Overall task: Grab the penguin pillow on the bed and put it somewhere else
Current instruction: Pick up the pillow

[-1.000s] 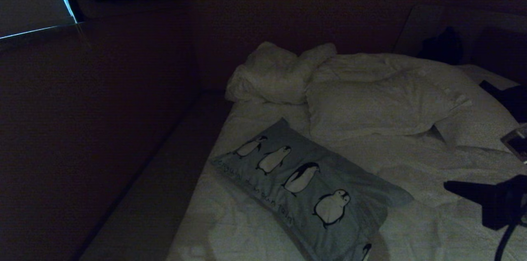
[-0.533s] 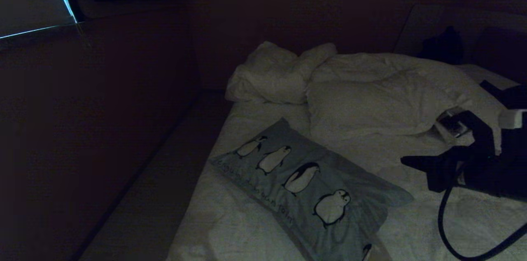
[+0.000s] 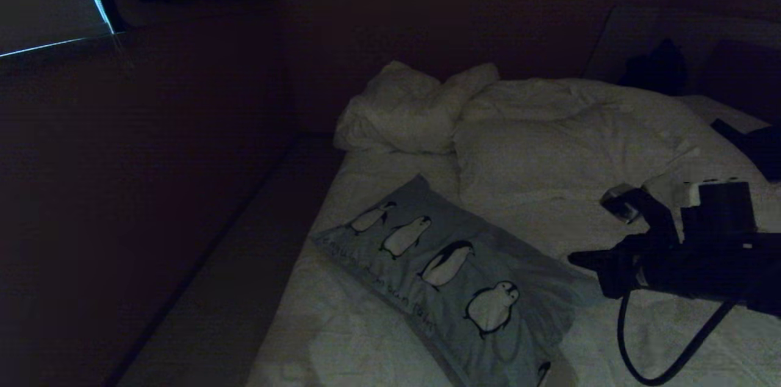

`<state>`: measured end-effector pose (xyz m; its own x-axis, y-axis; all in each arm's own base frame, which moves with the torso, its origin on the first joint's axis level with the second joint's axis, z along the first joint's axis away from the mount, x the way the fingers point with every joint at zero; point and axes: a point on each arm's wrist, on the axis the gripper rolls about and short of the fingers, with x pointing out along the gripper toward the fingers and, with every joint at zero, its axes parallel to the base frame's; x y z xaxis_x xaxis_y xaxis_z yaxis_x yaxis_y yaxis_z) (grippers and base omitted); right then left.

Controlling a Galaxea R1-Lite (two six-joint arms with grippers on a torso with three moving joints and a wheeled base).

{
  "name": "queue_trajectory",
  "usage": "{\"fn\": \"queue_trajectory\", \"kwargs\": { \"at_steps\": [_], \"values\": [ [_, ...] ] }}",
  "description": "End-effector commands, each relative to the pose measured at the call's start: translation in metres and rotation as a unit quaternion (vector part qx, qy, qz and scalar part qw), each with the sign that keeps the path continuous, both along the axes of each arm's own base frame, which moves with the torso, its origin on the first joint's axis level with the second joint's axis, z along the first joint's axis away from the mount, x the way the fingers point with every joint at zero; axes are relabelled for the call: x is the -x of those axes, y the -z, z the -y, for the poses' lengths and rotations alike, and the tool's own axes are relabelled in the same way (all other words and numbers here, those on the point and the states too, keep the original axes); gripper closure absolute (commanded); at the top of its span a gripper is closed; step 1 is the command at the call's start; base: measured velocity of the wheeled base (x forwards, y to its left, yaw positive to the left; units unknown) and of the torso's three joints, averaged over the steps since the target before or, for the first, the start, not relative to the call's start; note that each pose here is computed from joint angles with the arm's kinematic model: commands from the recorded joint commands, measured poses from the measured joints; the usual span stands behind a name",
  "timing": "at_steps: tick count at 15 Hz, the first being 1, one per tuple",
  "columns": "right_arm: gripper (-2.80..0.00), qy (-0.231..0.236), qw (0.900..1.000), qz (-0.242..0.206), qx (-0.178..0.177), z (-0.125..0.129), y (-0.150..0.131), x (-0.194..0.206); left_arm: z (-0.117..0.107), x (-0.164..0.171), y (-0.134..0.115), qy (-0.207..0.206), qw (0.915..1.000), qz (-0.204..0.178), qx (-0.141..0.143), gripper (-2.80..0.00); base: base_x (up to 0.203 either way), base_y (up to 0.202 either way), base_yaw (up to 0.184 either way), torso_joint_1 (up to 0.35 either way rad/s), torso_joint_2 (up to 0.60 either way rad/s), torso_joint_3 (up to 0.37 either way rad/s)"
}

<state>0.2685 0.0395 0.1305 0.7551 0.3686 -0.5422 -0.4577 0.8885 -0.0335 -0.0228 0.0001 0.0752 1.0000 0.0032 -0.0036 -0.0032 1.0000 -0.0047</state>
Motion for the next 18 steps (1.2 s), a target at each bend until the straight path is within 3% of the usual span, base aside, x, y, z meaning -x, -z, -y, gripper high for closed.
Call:
{"fn": "queue_trajectory", "kwargs": {
  "at_steps": [1,2,3,6,10,14,18],
  "values": [
    [0.00,-0.008,1.000,-0.020,0.010,-0.005,0.028,-0.014,0.000,0.000,0.000,0.000,1.0000,0.000,0.000,0.00,0.000,0.000,0.000,0.000,0.00,0.000],
    [0.00,-0.009,1.000,-0.014,0.008,-0.007,0.035,-0.021,0.000,0.000,0.000,0.000,1.0000,0.000,0.000,0.00,0.000,0.000,0.000,0.000,0.00,0.000],
    [-2.80,-0.008,1.000,-0.003,0.002,-0.010,0.042,-0.028,0.000,0.000,0.000,0.001,1.0000,0.000,0.000,0.00,0.000,0.000,0.000,0.000,0.00,0.000],
    [-2.80,-0.014,1.000,0.001,-0.020,-0.031,0.052,-0.035,0.000,0.000,0.000,0.000,1.0000,0.000,0.000,0.00,0.000,0.000,0.000,0.000,0.00,0.000],
    [-2.80,0.016,1.000,-0.017,-0.015,-0.052,0.065,-0.040,0.000,0.000,0.000,0.000,1.0000,0.000,0.000,0.00,0.000,0.000,0.000,0.000,0.00,0.000],
    [-2.80,0.019,0.999,-0.016,-0.032,-0.066,0.082,-0.046,0.000,0.000,0.000,0.001,1.0000,0.000,0.001,0.00,0.000,0.000,0.000,0.000,0.00,0.000],
    [-2.80,0.059,0.998,-0.012,0.003,-0.081,0.117,-0.056,0.000,0.000,0.000,0.000,1.0000,0.000,0.000,0.00,0.000,0.000,0.000,0.000,0.00,0.000]
  ]
}}
